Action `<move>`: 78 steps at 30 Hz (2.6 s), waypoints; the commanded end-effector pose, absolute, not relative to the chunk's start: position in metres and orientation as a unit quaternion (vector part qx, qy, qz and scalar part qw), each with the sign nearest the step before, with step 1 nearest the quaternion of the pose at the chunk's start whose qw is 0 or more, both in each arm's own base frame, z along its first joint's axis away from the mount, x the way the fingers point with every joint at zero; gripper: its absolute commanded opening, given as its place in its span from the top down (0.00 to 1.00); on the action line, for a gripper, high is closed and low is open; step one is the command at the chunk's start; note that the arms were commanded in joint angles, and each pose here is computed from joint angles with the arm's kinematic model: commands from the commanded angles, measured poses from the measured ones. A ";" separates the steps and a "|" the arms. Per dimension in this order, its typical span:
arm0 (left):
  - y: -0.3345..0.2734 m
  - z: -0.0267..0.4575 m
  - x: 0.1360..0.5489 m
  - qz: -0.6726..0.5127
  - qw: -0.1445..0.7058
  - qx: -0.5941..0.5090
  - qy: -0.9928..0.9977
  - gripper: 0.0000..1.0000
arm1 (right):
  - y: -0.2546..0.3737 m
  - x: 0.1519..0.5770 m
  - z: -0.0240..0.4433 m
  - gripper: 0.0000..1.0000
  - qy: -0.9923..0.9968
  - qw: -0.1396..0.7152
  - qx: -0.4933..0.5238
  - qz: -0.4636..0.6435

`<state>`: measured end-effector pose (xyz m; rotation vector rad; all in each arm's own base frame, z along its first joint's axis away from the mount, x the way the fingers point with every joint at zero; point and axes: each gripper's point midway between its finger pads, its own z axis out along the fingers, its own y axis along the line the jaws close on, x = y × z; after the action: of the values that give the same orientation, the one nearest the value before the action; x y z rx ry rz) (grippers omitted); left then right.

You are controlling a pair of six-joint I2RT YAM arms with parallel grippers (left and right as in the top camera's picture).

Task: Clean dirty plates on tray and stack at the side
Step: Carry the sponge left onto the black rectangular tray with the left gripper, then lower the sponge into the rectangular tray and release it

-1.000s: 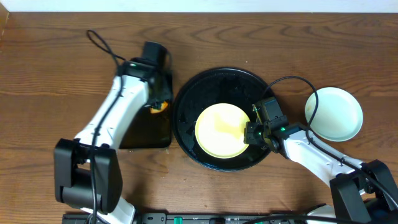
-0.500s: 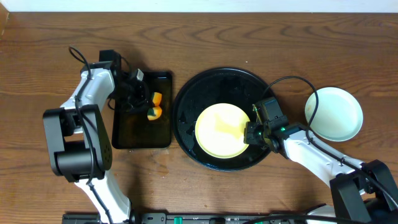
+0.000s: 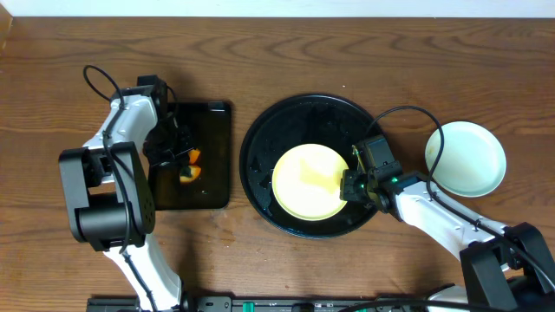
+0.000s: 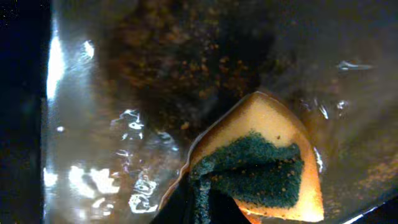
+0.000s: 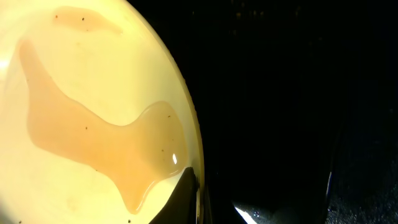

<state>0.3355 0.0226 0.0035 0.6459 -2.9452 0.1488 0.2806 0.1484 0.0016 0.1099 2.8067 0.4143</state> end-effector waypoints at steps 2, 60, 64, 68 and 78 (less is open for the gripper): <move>0.012 -0.002 0.336 0.057 0.063 0.171 -0.982 0.92 | 0.150 0.264 -0.013 0.99 0.982 0.119 0.029 0.145; 0.013 -0.015 0.321 -0.107 -0.050 0.199 -0.973 0.93 | 0.149 0.262 -0.014 0.99 0.983 0.116 0.030 0.142; -0.030 -0.019 0.327 0.014 -0.038 0.071 -0.997 0.93 | 0.149 0.262 -0.014 0.99 0.983 0.117 0.030 0.142; -0.022 -0.019 0.332 -0.010 -0.049 0.092 -0.995 0.93 | 0.149 0.262 -0.014 0.99 0.983 0.116 0.030 0.141; -0.043 -0.018 0.330 0.036 -0.042 0.043 -0.998 0.93 | 0.149 0.262 -0.014 0.99 0.983 0.116 0.030 0.141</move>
<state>0.3507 -0.0368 0.0022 0.1547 -3.3110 0.0760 0.2804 0.1483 0.0015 0.1101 2.8078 0.4137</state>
